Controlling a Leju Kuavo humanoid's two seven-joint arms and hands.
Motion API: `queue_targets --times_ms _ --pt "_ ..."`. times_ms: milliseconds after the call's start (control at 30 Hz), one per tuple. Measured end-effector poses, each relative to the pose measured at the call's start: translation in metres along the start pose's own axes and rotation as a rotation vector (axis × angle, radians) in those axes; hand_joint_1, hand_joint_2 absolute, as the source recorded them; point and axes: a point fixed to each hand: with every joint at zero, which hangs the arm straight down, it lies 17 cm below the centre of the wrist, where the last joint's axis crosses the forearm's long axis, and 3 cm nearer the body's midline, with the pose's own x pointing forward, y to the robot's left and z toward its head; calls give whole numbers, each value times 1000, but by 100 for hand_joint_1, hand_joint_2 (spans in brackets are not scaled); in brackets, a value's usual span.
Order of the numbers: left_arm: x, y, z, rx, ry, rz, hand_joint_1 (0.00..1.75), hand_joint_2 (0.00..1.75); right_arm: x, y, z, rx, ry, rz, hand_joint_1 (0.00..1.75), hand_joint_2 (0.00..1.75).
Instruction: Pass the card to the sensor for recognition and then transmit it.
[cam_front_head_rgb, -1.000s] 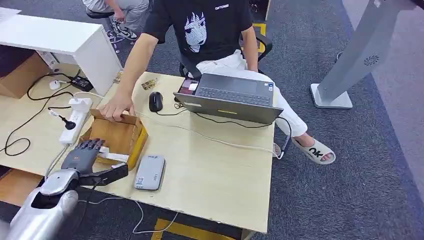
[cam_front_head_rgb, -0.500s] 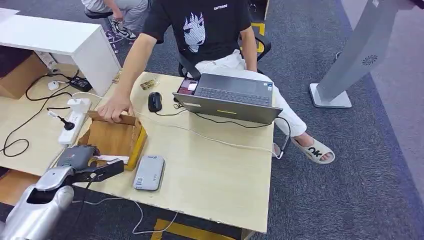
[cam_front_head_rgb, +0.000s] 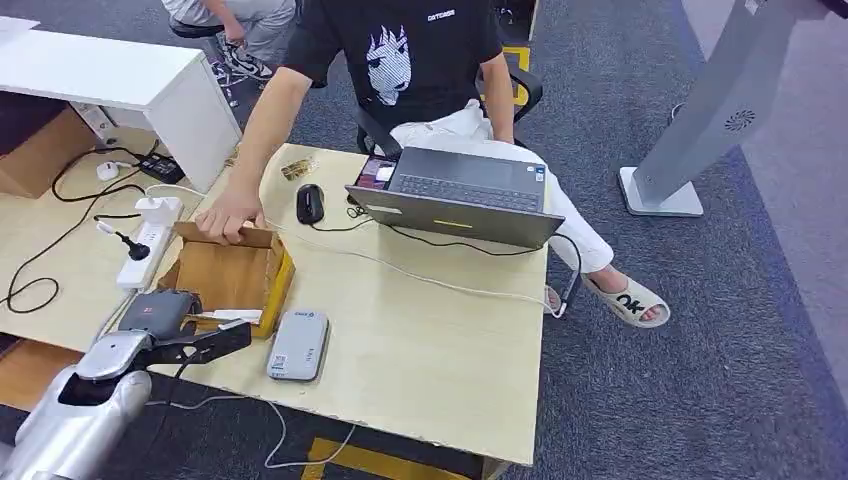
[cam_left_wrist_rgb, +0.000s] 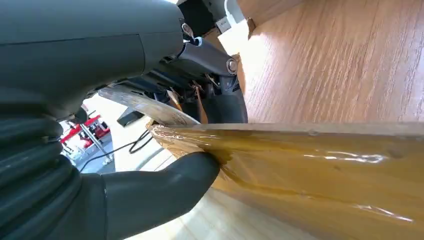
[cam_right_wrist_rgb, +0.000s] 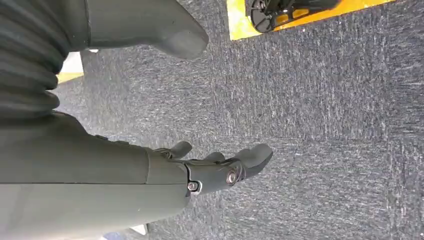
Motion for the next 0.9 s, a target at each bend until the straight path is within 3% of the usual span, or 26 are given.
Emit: queue_targets --times_ms 600,667,900 --pt "4 11 -3 77 -16 -42 175 175 6 0 0 8 -14 36 0 175" --pt "5 13 -3 79 -20 -46 154 175 5 -2 0 7 -13 40 0 175" --pt "11 22 -2 90 -40 -63 154 175 6 -5 0 -1 -18 52 0 175"
